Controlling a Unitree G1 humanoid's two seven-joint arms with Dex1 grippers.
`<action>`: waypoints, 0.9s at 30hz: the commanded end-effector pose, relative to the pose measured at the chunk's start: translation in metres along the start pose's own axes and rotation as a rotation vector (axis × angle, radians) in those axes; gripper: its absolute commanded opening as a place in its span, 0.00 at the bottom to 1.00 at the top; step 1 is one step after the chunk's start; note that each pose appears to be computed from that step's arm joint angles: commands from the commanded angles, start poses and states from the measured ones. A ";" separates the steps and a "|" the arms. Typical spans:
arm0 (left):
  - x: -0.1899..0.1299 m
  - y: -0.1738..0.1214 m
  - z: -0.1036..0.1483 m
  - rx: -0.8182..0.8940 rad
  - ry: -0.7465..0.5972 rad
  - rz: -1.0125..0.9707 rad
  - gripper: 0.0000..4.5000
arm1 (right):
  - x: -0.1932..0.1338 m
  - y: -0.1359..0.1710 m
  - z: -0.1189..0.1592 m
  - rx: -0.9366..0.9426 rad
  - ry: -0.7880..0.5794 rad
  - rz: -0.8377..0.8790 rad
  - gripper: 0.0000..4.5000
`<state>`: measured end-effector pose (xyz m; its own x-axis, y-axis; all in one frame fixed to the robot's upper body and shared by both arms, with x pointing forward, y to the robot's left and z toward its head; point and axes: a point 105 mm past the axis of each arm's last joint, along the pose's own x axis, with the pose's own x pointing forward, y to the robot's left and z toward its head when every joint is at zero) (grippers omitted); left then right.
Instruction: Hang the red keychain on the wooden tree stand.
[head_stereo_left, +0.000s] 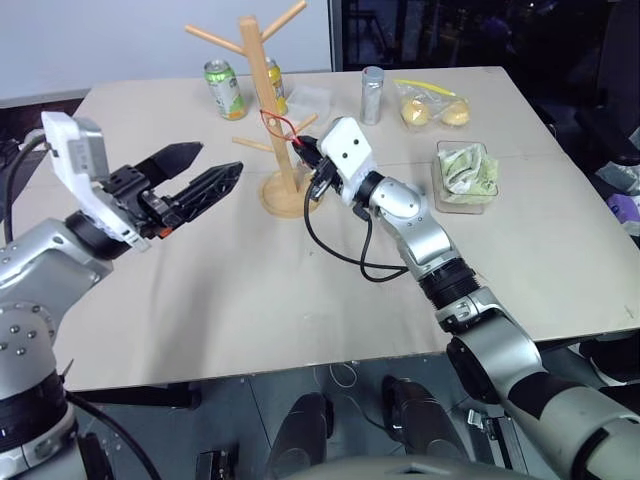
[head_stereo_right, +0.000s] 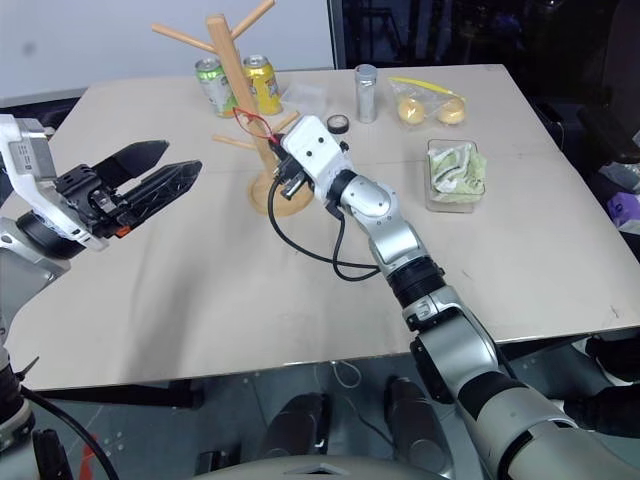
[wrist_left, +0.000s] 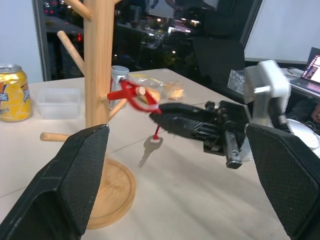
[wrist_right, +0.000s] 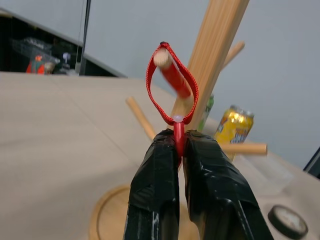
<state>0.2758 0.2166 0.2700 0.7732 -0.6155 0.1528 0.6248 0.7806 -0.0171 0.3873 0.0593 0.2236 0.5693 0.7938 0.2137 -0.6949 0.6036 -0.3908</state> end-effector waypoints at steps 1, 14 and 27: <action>0.001 -0.002 0.009 0.045 -0.020 -0.014 1.00 | 0.004 0.000 0.013 -0.012 -0.013 0.017 0.03; 0.006 0.015 0.001 0.120 0.090 0.020 1.00 | -0.060 -0.025 0.001 0.000 0.125 0.149 0.98; 0.007 0.038 -0.007 0.256 0.322 -0.064 1.00 | -0.137 -0.062 0.076 0.294 0.206 0.318 0.98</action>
